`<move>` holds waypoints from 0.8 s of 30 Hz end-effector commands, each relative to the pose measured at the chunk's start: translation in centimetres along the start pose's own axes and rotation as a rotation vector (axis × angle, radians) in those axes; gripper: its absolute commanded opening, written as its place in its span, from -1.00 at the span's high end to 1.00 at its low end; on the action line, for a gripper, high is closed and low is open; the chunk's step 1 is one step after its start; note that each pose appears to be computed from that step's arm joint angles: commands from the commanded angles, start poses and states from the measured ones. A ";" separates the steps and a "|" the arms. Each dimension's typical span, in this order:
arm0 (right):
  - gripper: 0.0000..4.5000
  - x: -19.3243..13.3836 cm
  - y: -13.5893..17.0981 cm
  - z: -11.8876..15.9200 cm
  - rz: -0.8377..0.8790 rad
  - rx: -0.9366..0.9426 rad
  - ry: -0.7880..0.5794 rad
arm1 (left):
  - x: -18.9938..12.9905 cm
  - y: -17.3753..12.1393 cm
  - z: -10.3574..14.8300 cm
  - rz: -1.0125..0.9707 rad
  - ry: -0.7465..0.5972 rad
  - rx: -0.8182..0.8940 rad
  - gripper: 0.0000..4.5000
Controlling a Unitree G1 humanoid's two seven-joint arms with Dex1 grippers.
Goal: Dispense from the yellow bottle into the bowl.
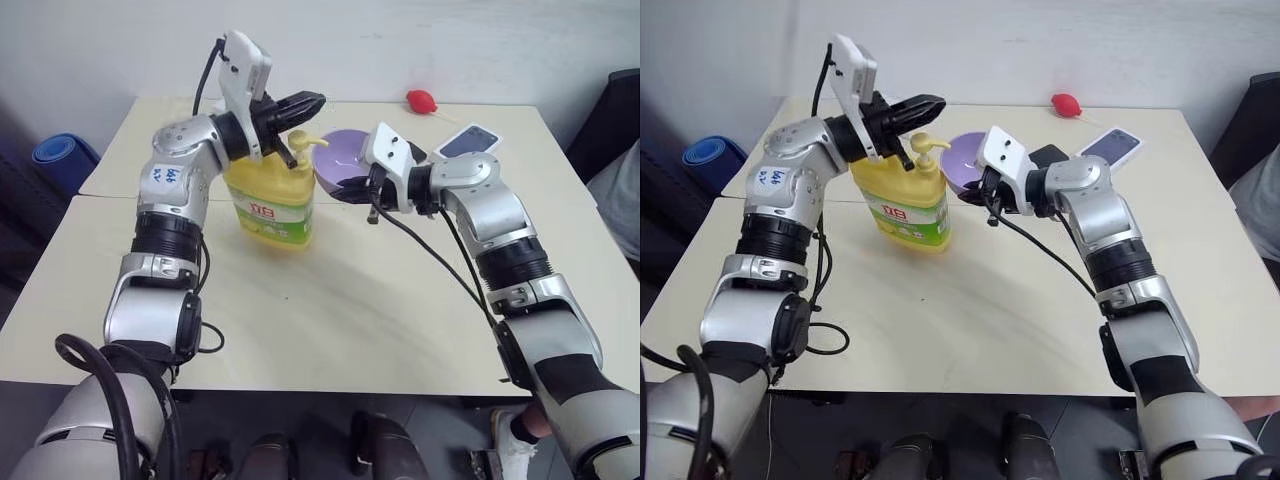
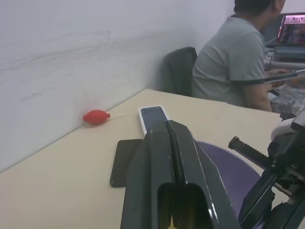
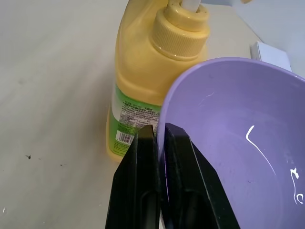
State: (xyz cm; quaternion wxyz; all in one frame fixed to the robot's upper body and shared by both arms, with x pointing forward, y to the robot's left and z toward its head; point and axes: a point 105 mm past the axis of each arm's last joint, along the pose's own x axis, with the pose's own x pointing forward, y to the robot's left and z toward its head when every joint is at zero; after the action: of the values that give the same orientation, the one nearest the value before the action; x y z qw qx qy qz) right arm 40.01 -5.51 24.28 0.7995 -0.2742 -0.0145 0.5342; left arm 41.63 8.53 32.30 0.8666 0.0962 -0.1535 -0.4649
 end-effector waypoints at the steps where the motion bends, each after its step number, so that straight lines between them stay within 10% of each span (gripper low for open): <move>1: 1.00 -0.2 -0.4 2.7 -0.015 -0.058 -0.071 | 0.2 -0.8 0.0 -0.047 0.033 0.028 0.99; 24: 1.00 -0.5 -0.1 3.4 -0.010 -0.061 -0.089 | -1.0 -2.3 -9.8 -0.006 0.329 -0.140 0.99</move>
State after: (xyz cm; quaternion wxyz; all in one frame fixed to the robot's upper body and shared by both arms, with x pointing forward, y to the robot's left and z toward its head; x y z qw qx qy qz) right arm 39.67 -5.14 24.93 0.7991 -0.2718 -0.0231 0.5357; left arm 41.76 7.41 28.78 0.8708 0.1104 -0.0874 -0.4710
